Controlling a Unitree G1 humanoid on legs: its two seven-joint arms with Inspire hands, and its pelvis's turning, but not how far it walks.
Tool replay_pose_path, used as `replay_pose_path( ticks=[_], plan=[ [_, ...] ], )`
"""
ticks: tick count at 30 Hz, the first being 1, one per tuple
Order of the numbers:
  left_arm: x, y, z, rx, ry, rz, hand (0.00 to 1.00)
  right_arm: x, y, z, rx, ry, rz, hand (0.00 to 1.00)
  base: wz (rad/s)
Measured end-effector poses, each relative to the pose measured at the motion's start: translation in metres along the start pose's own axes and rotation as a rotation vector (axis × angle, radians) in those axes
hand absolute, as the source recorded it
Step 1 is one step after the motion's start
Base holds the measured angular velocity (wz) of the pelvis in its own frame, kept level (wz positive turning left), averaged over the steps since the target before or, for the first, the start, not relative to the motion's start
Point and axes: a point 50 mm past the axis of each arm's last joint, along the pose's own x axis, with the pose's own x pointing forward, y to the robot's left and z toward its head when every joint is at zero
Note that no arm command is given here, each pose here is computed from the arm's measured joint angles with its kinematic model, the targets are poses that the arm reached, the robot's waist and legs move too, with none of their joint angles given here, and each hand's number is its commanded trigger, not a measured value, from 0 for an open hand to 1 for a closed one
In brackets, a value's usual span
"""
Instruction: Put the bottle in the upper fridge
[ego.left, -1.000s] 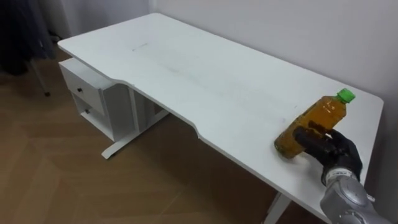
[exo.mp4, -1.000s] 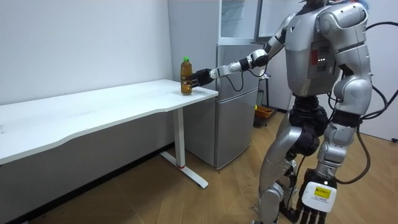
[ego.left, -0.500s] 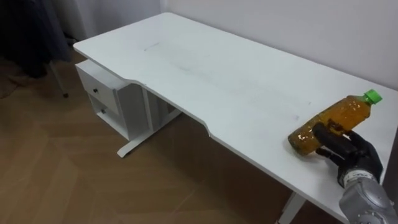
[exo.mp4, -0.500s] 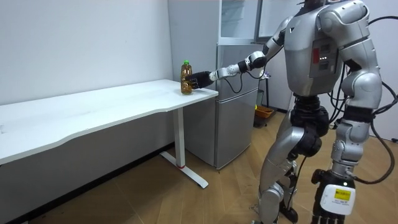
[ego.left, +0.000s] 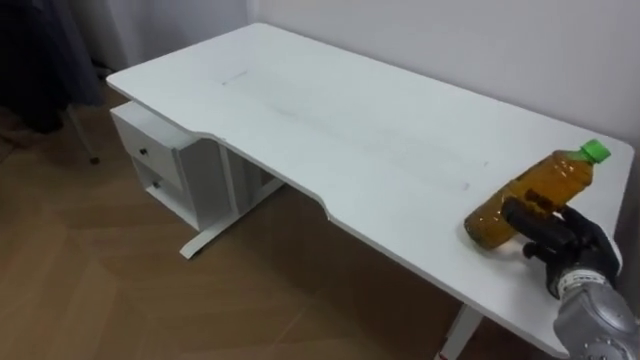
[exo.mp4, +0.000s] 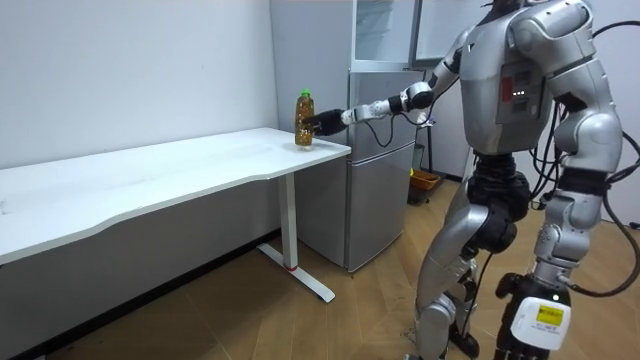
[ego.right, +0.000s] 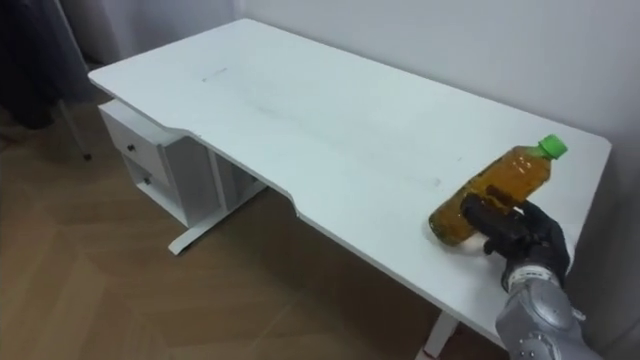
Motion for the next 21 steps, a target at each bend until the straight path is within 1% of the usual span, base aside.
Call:
replay_pose_path(
  ticks=[1,3,6,8,13,21],
  plan=[
    [0.0,0.001,-0.001,-0.004,0.003,0.004,0.0,-0.001,0.003,0.001,-0.007,-0.009,0.018,1.0,-0.15],
    [-0.003,0.001,-0.007,-0.006,0.018,0.005,0.0,-0.011,0.011,0.004,-0.026,-0.052,0.115,1.0,-0.19],
    [-0.005,0.002,-0.015,0.001,0.035,0.011,0.0,-0.027,0.014,0.004,-0.015,-0.084,0.212,1.0,-0.06],
    [-0.006,0.001,-0.018,0.004,0.045,0.014,0.0,-0.033,0.017,0.006,-0.013,-0.102,0.248,1.0,-0.1],
    [-0.007,0.0,-0.02,0.045,0.06,0.012,0.0,-0.039,0.02,0.016,-0.114,-0.176,0.31,1.0,-0.16],
    [-0.007,-0.002,-0.022,0.077,0.081,-0.01,0.0,-0.058,0.039,0.031,-0.146,-0.255,0.487,1.0,-0.14]
  ],
)
